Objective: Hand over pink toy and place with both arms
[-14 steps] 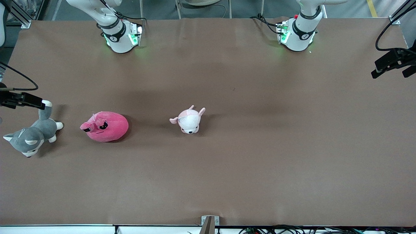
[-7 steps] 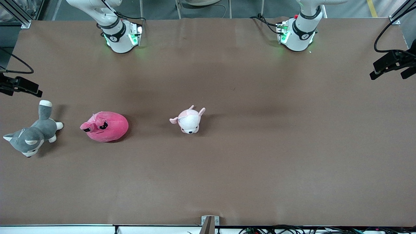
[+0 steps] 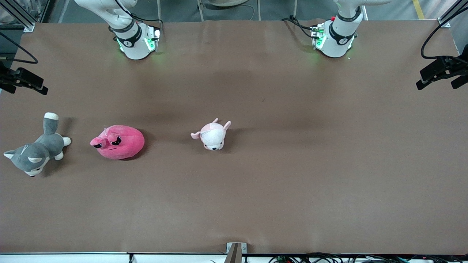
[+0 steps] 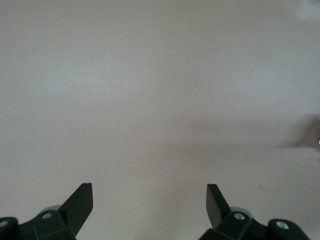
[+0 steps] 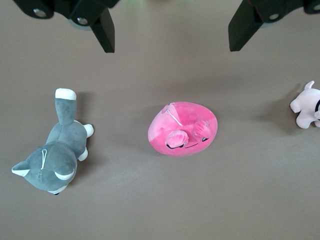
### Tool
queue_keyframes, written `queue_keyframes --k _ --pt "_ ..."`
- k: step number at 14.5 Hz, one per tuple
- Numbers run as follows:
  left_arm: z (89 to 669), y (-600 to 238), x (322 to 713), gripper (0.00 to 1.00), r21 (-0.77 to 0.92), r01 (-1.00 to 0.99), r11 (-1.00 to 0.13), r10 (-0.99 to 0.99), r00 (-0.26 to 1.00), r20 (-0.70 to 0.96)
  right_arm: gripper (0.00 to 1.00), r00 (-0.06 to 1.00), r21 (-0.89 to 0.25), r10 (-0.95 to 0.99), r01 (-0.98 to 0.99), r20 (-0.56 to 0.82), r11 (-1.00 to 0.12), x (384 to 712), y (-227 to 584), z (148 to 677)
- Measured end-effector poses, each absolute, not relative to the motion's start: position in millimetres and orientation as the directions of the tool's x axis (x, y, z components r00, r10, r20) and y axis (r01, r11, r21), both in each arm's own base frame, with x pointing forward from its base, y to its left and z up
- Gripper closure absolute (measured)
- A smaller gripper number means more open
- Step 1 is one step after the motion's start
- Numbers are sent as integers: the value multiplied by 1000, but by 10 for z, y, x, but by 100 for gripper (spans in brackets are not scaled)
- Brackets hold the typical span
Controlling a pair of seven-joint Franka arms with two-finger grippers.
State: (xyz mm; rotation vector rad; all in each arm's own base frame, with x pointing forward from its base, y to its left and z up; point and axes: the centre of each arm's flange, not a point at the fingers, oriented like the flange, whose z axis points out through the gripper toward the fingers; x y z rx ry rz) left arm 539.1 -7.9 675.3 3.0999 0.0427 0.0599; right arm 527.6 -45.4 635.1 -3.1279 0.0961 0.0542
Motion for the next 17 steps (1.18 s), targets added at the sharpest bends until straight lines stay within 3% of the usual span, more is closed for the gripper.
queue_keyframes --k 17 --pt "6756 -93 5391 0 41 24 -999 26 999 39 0 999 -9 -39 -39 -29 -999 5232 -338 6383"
